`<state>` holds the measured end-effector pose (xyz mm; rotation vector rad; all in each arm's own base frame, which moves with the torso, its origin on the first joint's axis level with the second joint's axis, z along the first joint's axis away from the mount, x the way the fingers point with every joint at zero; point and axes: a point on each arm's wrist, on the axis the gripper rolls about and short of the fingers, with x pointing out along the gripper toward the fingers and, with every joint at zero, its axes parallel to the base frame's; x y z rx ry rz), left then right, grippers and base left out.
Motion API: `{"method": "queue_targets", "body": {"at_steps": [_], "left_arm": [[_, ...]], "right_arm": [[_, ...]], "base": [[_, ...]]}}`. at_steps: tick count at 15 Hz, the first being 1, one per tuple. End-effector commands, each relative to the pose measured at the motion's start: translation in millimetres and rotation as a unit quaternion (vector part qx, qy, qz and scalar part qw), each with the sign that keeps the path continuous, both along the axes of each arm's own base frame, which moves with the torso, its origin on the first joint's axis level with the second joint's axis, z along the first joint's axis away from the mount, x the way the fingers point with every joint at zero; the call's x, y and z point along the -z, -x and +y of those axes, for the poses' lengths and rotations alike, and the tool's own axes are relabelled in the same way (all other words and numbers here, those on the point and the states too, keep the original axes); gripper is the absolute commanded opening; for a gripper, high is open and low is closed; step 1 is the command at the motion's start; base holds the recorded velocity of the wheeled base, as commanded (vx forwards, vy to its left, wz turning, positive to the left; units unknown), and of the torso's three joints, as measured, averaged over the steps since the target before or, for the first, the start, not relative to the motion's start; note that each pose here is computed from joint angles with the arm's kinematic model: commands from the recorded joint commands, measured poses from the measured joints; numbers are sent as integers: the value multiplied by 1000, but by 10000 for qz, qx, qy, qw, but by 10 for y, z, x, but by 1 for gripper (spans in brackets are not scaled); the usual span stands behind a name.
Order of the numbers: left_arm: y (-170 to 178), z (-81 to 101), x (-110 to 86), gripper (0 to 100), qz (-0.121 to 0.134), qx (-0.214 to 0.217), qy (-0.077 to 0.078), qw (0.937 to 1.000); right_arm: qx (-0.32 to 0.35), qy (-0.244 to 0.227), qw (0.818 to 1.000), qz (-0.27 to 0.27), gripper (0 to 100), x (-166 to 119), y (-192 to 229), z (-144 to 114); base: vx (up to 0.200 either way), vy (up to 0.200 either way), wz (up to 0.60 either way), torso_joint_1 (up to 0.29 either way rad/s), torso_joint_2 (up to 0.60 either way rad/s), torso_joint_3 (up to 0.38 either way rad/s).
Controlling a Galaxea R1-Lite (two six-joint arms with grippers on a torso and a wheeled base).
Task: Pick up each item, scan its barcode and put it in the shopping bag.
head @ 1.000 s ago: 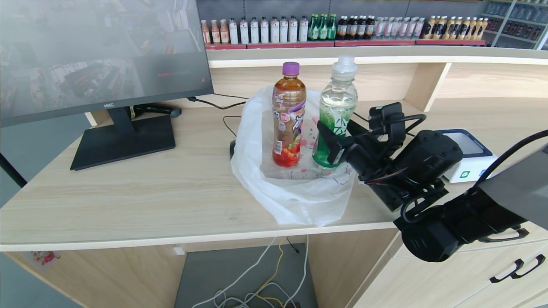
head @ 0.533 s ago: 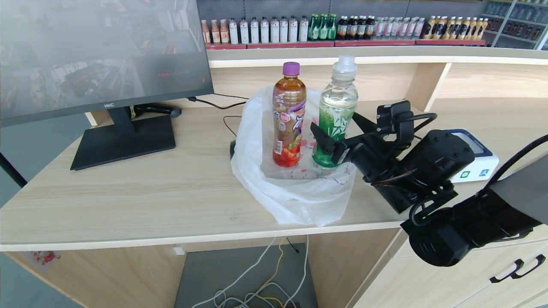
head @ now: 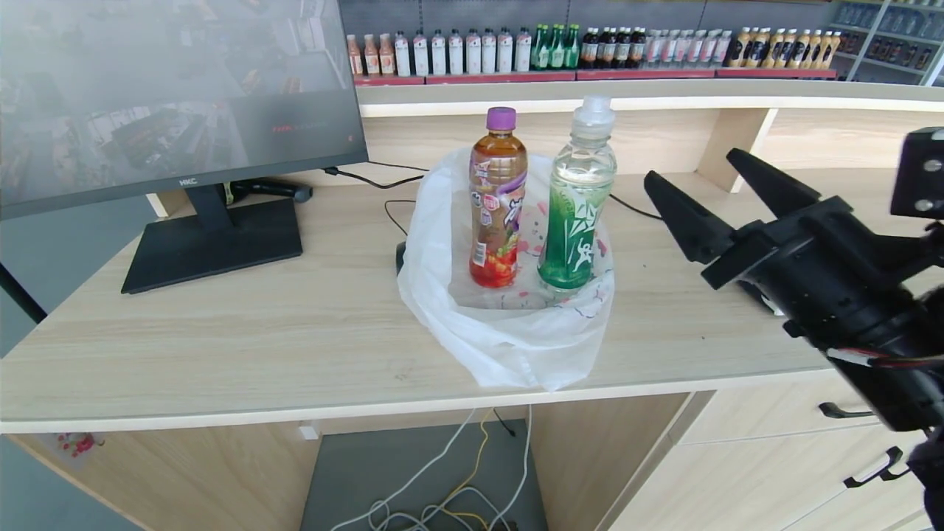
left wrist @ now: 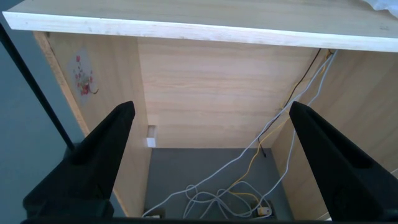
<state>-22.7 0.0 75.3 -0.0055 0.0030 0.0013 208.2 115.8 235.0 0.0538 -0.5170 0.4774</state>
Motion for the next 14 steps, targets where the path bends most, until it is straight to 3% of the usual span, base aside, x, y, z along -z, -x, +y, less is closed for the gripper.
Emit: {"method": "queue_targets", "body": {"at_steps": [1, 4, 7, 8, 9, 10, 14], "left_arm": [[0, 0, 0, 100, 0, -1, -5, 10000], [0, 0, 0, 100, 0, -1, -5, 10000], [0, 0, 0, 100, 0, 6, -5, 10000], [0, 0, 0, 100, 0, 6, -12, 10000], [0, 0, 0, 100, 0, 6, -12, 10000], [0, 0, 0, 100, 0, 6, -12, 10000], [0, 0, 0, 100, 0, 6, -5, 10000]], "right_arm": [[10, -374, 9966, -731, 100, -120, 1008, -565], [14, -424, 9956, -834, 100, 213, 1557, -868], [120, -168, 9932, -1148, 100, 277, 1806, -997], [-38, 446, 9953, -862, 100, 456, 1933, -1051], [-69, 635, 9955, -696, 100, 537, 1974, -1071], [-72, 1123, 9936, -105, 100, 836, 2116, -1150], [-189, 1654, 9818, 913, 100, 1413, 2309, -1257]], "base": [[0, 0, 0, 0, 0, 0], [0, 0, 0, 0, 0, 0], [0, 0, 0, 0, 0, 0], [0, 0, 0, 0, 0, 0], [0, 0, 0, 0, 0, 0], [0, 0, 0, 0, 0, 0], [0, 0, 0, 0, 0, 0]]}}
